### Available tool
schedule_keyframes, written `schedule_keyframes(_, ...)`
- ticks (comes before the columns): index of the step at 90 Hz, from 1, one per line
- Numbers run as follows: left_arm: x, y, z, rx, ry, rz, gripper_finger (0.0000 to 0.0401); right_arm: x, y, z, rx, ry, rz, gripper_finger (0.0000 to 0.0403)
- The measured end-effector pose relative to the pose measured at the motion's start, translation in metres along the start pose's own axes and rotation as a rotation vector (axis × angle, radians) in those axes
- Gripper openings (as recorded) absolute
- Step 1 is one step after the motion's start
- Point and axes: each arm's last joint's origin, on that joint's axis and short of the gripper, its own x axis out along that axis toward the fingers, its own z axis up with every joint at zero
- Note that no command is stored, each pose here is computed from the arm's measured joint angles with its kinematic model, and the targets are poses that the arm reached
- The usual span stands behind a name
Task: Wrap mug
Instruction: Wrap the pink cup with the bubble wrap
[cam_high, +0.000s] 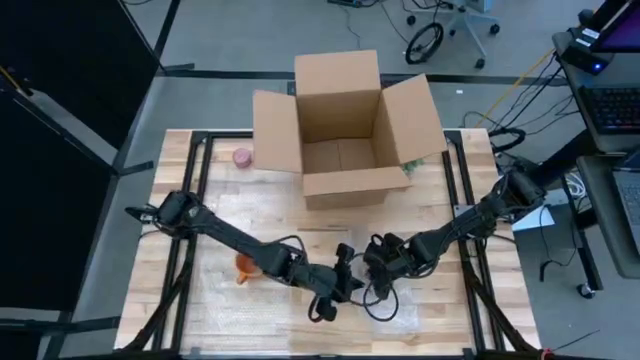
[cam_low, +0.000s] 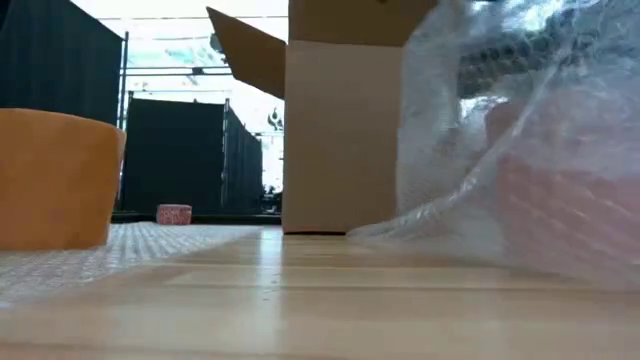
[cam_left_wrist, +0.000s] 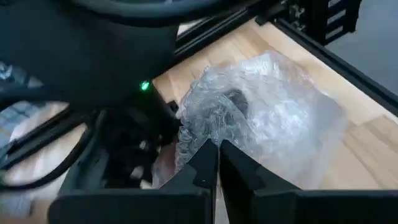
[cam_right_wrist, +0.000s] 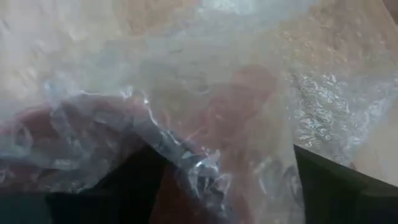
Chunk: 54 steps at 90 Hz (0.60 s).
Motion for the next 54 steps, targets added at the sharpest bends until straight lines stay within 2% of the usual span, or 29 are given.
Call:
schedule_keyframes(13,0.018,-0.004,-0.012,0.047,0.004,-0.015,0.0000,0.000,0.000,0.000,-0.022,0.000,0.001,0.0286)
schedule_keyframes(34,0.038,0.000,-0.028,0.048,0.001,0.005,0.0000,0.000,0.000,0.000,-0.068,0.008,0.002,0.0286)
schedule_keyframes(54,0.046,0.003,-0.037,0.000,0.002,-0.039,0.0000,0.000,-0.001,-0.001,-0.099,0.009,-0.003,0.0286)
